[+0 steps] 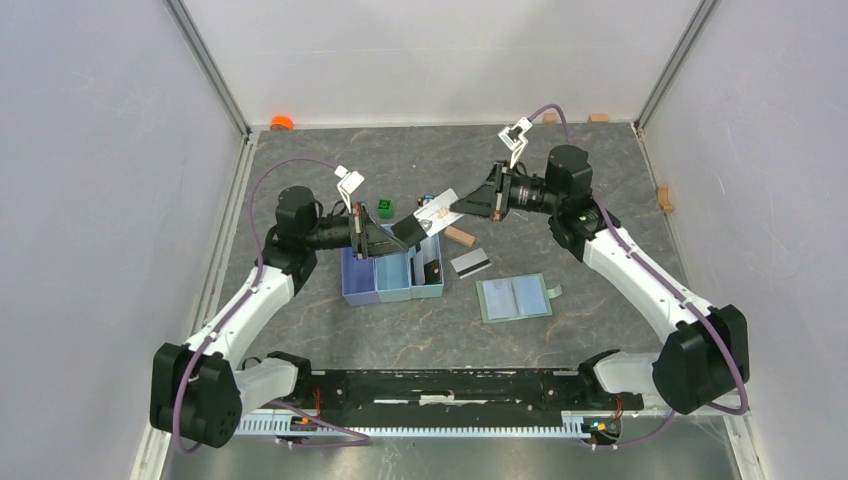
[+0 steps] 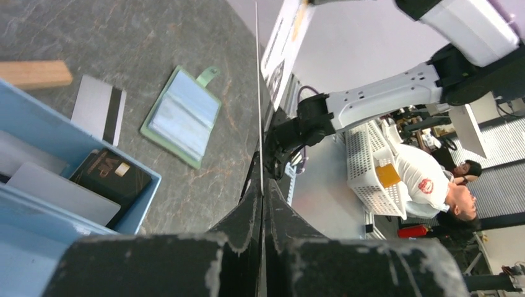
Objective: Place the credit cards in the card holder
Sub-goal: Place the credit card in the storage box, then insert the credit card into the card holder.
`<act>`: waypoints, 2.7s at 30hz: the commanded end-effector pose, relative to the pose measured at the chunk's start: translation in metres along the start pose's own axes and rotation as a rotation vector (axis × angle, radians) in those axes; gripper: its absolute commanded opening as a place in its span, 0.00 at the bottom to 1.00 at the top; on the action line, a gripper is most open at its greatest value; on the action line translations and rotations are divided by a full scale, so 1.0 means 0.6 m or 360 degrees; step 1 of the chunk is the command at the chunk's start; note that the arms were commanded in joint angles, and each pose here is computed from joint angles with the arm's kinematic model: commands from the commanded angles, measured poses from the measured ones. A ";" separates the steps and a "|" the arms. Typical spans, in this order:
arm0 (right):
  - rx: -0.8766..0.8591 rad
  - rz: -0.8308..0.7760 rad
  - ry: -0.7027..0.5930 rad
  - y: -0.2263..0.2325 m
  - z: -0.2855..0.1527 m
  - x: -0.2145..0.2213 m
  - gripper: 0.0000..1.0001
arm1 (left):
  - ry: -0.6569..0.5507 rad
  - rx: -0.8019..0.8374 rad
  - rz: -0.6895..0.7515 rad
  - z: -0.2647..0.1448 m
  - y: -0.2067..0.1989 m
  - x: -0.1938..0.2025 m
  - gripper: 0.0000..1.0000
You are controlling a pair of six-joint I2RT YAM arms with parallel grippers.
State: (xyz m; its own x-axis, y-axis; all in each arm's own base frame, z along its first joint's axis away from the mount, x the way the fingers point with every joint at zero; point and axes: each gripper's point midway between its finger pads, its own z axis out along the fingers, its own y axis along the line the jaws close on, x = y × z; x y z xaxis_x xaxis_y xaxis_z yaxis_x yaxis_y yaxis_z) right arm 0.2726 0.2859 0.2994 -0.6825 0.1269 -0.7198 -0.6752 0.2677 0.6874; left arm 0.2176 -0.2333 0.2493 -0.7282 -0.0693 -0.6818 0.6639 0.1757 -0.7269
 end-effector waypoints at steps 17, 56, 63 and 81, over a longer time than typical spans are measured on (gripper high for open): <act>0.0896 -0.0115 0.0141 -0.141 -0.094 0.038 0.00 | 0.0337 -0.1155 -0.0290 0.013 0.205 0.070 0.02; 0.0802 -0.0328 0.0386 -0.122 -0.130 0.101 0.00 | 0.0451 -0.0458 0.0194 0.152 0.010 0.086 0.80; 0.0210 -0.0381 0.0528 -0.020 -0.122 0.163 0.00 | 0.0481 -0.0236 0.0360 0.148 -0.026 0.092 0.85; 0.0082 -0.0389 0.0498 0.011 -0.110 0.162 0.47 | 0.0563 0.0047 0.0295 0.173 -0.082 0.155 0.02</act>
State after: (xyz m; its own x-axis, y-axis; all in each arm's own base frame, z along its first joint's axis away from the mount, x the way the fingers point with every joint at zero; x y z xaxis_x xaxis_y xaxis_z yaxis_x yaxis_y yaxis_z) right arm 0.1697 0.2356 0.2322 -0.5954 -0.2734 -0.7555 -0.8017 0.2635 0.5365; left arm 0.1388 -0.3440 0.2015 -0.6046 0.3777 -0.7013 0.7909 0.1797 -0.5850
